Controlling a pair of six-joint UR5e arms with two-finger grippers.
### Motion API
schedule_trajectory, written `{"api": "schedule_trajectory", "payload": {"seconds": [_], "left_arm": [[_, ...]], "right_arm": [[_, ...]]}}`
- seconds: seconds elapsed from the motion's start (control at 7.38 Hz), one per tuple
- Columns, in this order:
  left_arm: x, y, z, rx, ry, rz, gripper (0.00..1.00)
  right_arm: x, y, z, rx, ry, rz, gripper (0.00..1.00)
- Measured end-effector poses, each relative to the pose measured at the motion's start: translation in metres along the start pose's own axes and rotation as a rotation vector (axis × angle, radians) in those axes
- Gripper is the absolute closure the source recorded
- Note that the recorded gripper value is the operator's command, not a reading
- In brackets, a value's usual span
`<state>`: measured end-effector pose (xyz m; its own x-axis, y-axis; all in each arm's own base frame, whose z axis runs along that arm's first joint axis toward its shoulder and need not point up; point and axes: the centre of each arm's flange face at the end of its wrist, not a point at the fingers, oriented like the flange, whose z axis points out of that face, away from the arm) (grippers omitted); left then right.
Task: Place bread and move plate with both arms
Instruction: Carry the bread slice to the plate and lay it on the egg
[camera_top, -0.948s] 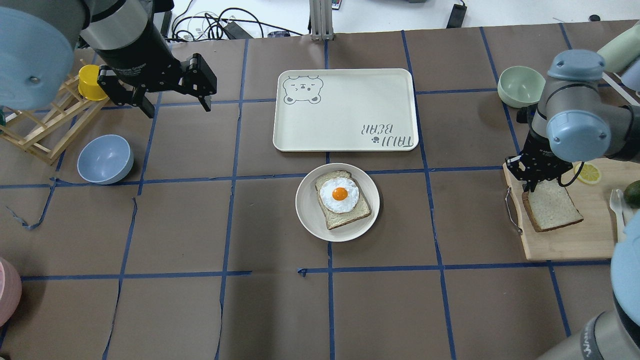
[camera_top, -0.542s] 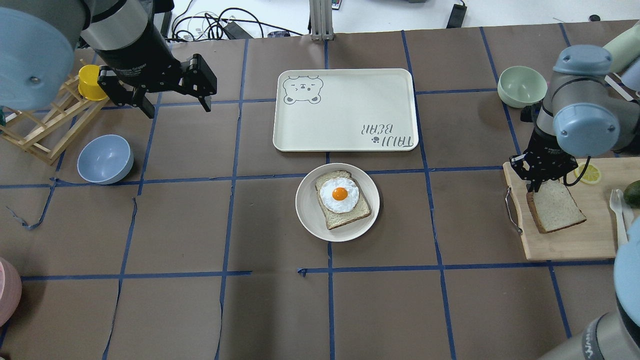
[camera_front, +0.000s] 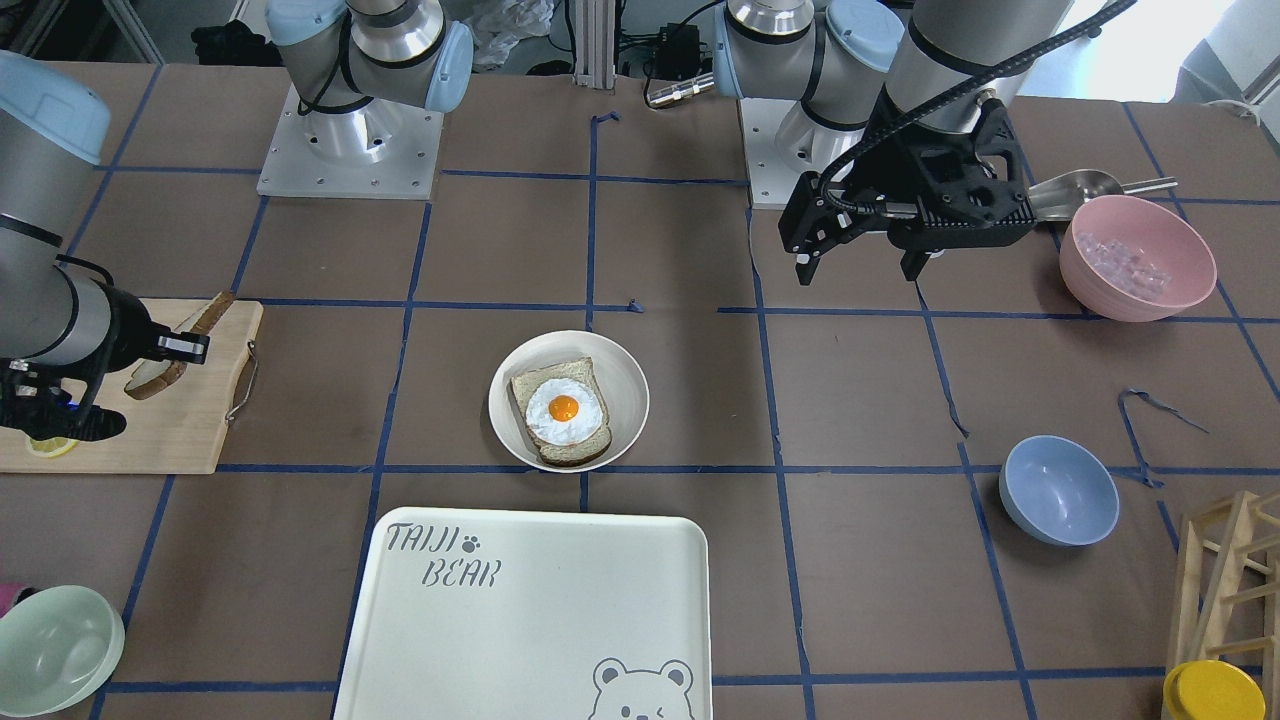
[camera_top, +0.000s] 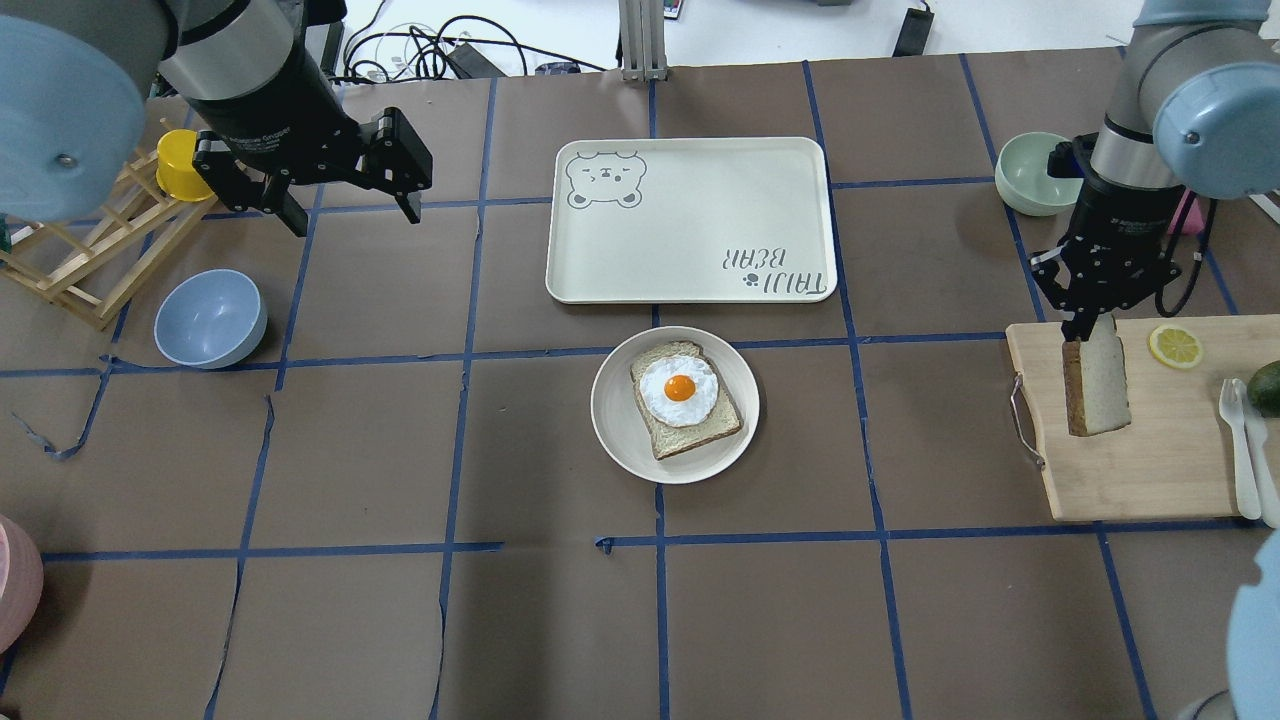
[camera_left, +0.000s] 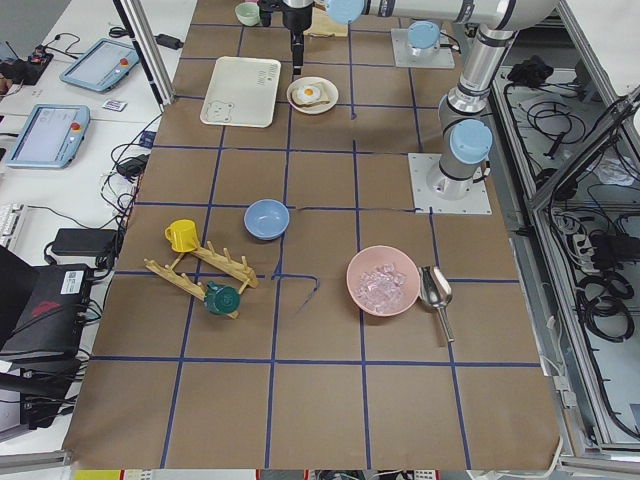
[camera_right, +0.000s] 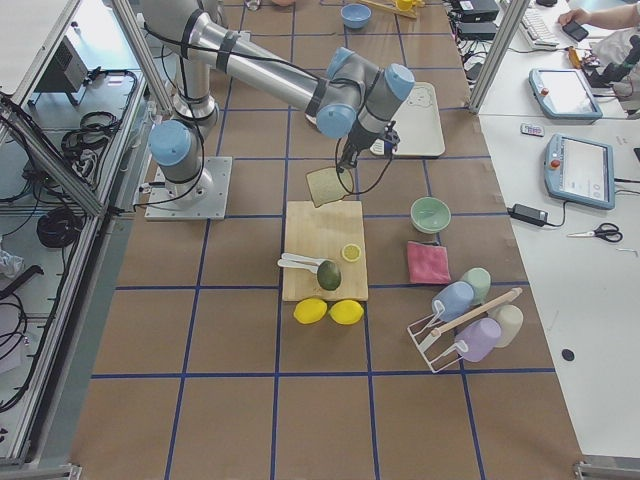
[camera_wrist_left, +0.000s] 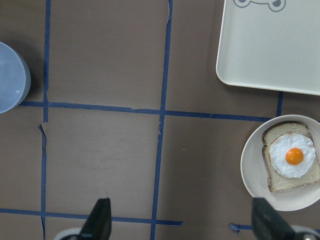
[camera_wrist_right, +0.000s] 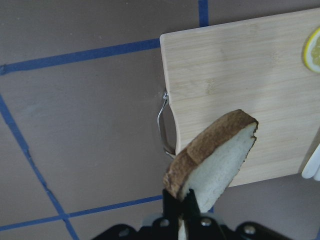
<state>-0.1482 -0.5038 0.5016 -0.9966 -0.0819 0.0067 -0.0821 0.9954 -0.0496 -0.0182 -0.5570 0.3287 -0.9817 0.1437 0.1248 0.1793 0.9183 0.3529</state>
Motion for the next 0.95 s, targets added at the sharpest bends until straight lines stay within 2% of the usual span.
{"api": "schedule_trajectory", "payload": {"seconds": [0.27,0.41,0.68,0.95], "left_arm": [[0.0,0.0,0.0,0.0,0.0,0.0,0.0],[0.0,0.0,0.0,0.0,0.0,-0.001,0.0],[0.001,0.0,0.0,-0.001,0.001,-0.001,0.0],[0.001,0.0,0.0,0.0,0.0,0.0,0.0]], "right_arm": [[-0.088,0.021,-0.041,0.041,-0.048,0.082,1.0],[-0.143,0.035,-0.052,0.053,-0.083,0.142,1.0],[-0.241,0.057,-0.05,0.075,-0.141,0.225,1.0],[-0.316,0.069,-0.028,0.111,-0.151,0.235,1.0]]}}
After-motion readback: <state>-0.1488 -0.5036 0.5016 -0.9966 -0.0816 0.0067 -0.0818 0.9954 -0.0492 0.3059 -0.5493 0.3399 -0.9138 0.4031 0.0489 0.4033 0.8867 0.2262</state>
